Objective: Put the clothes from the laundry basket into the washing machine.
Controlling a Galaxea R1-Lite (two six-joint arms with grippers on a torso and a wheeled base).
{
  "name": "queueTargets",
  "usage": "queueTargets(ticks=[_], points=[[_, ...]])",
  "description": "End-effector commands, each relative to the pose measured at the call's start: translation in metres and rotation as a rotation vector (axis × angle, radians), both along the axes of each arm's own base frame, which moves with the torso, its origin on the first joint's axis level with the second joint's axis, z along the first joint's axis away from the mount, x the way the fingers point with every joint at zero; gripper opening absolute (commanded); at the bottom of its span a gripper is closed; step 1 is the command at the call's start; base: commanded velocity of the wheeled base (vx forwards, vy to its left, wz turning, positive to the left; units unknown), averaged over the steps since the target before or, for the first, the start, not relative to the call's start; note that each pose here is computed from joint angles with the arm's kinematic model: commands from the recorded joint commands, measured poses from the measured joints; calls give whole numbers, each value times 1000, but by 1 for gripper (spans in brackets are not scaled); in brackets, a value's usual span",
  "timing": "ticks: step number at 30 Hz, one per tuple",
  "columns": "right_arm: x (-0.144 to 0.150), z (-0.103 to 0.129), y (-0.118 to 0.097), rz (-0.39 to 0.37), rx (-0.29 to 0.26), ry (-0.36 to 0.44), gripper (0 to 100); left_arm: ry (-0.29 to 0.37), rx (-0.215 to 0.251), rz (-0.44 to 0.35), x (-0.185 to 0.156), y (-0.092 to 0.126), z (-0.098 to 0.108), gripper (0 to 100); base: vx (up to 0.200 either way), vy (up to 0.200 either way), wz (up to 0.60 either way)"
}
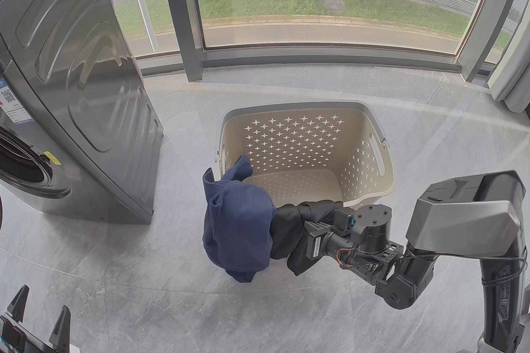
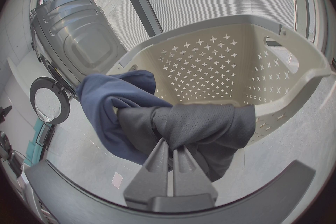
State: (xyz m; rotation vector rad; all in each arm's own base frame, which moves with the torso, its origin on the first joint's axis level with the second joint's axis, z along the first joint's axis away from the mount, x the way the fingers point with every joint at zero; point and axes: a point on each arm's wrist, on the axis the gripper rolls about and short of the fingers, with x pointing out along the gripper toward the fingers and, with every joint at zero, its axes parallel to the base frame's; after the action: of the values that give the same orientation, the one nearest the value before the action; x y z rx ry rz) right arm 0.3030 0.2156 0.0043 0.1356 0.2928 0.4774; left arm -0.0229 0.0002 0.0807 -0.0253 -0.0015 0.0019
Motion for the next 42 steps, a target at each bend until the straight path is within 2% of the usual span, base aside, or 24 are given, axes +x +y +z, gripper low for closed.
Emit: queueTargets(ticks=[1, 4, 5, 7, 11, 15, 17, 19, 20, 22, 26, 31, 42], points=[[-22, 38, -11, 11, 41, -48, 0, 5, -1, 1, 0, 0, -5, 100, 0, 0, 0], [-42, 67, -21, 24, 80, -98, 0, 6, -2, 1, 0, 0, -5, 100, 0, 0, 0], [-44, 70, -23, 24, 83, -101, 0, 5, -2, 1, 0, 0, -5, 100, 0, 0, 0], [-64, 100, -37, 27, 125, -154, 0, 5, -5, 1, 0, 0, -5, 100, 0, 0, 0], [-88, 130, -54, 30, 173, -225, 0, 5, -4, 1, 0, 0, -5, 100, 0, 0, 0], [-118, 160, -62, 79, 237, -303, 0, 5, -2, 1, 0, 0, -5, 100, 0, 0, 0], [-124, 171, -64, 93, 256, -330, 0, 5, 1, 1, 0, 0, -5, 100, 0, 0, 0], [-128, 178, -66, 103, 247, -350, 0, 5, 2, 3, 0, 0, -5, 100, 0, 0, 0], [-133, 190, -70, 118, 236, -396, 0, 5, 7, 3, 0, 0, -5, 100, 0, 0, 0], [-140, 200, -73, 140, 248, -420, 0, 5, 15, 6, 0, 0, -5, 100, 0, 0, 0], [-150, 211, -78, 152, 268, -447, 0, 5, 19, 7, 0, 0, -5, 100, 0, 0, 0], [-152, 214, -79, 152, 271, -454, 0, 5, 15, 4, 0, 0, -5, 100, 0, 0, 0], [-151, 208, -77, 148, 260, -434, 0, 6, 4, 1, 0, 0, -5, 100, -164, 0, 0]])
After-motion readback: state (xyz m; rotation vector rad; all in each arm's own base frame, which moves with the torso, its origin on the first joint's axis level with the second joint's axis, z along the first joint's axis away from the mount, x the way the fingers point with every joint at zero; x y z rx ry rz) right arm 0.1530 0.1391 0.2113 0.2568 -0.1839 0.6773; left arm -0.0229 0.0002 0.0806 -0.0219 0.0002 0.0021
